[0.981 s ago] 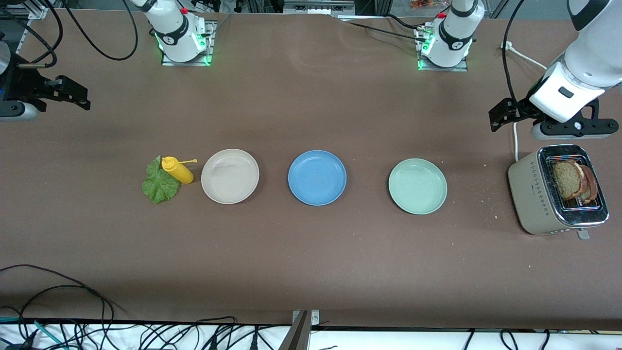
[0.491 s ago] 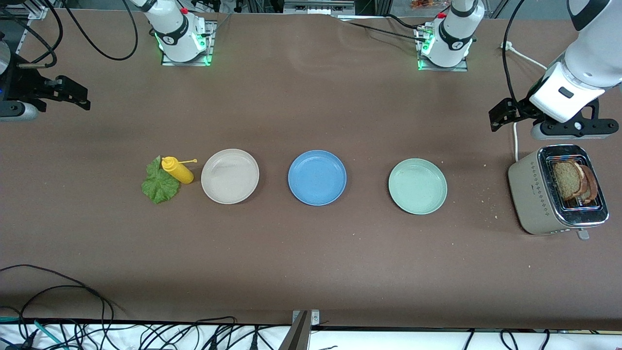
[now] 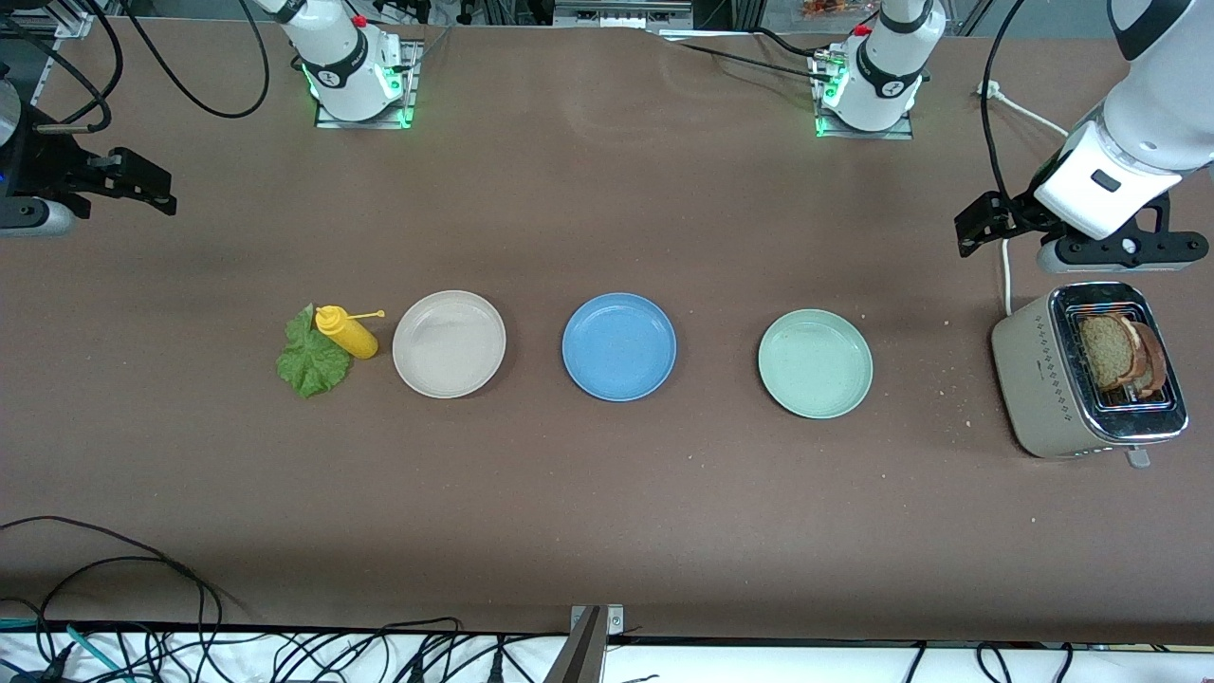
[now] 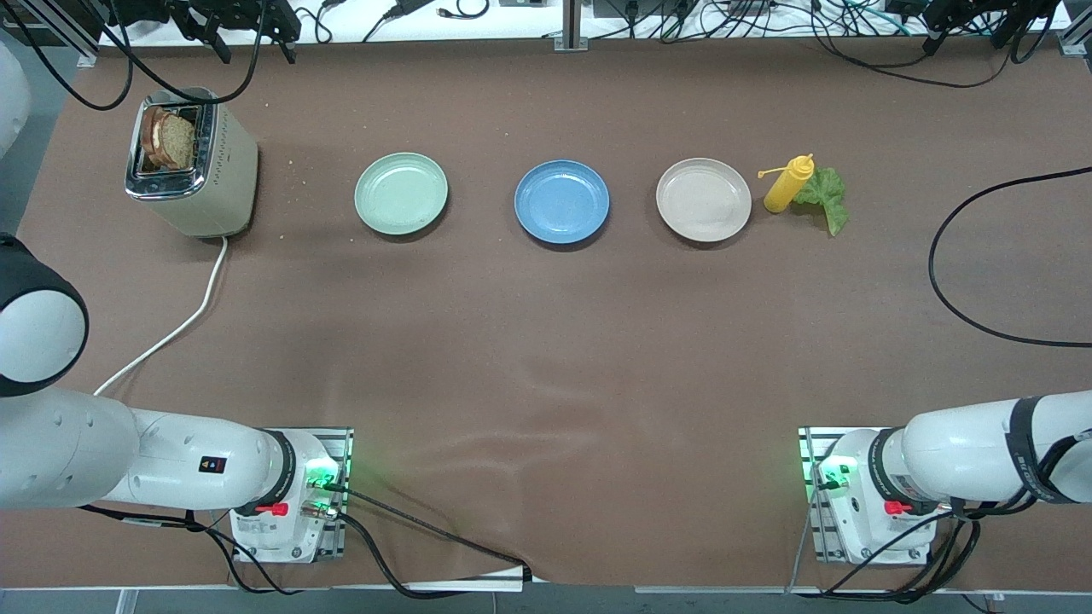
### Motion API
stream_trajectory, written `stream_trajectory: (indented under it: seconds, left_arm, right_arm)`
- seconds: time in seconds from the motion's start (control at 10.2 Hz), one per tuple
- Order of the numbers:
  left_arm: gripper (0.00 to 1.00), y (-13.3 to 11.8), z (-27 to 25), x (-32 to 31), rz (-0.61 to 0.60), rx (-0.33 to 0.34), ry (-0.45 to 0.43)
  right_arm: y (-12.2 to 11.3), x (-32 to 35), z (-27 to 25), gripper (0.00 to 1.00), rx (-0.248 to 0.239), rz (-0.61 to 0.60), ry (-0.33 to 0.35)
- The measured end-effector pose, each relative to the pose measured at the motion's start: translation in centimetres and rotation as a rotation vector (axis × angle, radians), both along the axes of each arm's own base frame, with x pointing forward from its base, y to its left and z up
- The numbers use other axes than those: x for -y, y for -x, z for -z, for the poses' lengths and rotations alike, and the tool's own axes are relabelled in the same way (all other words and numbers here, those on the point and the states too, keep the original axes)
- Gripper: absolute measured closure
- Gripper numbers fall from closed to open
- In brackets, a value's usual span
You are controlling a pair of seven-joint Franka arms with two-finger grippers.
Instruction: Make sandwich in blue plate with both arms
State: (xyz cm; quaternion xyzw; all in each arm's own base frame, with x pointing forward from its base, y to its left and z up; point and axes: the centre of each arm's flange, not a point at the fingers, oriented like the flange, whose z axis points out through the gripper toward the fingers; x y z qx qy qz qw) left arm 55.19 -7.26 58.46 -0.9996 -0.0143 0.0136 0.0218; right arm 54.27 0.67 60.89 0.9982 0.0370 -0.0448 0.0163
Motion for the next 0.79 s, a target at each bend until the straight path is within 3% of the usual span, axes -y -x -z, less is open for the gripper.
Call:
stream_trajectory:
  seconds: [0.49, 0.79]
  left_arm:
    - [0.0, -0.1, 0.2, -0.1, -0.003, -0.004, -0.001]
    - [0.0, -1.8, -1.4, -3.0, -0.055, 0.04, 0.004]
  right_arm:
    - [0.0, 0.0, 0.0, 0.0, 0.0, 0.0, 0.0]
    - [0.0, 0.0, 0.0, 0.0, 0.0, 0.001, 0.0]
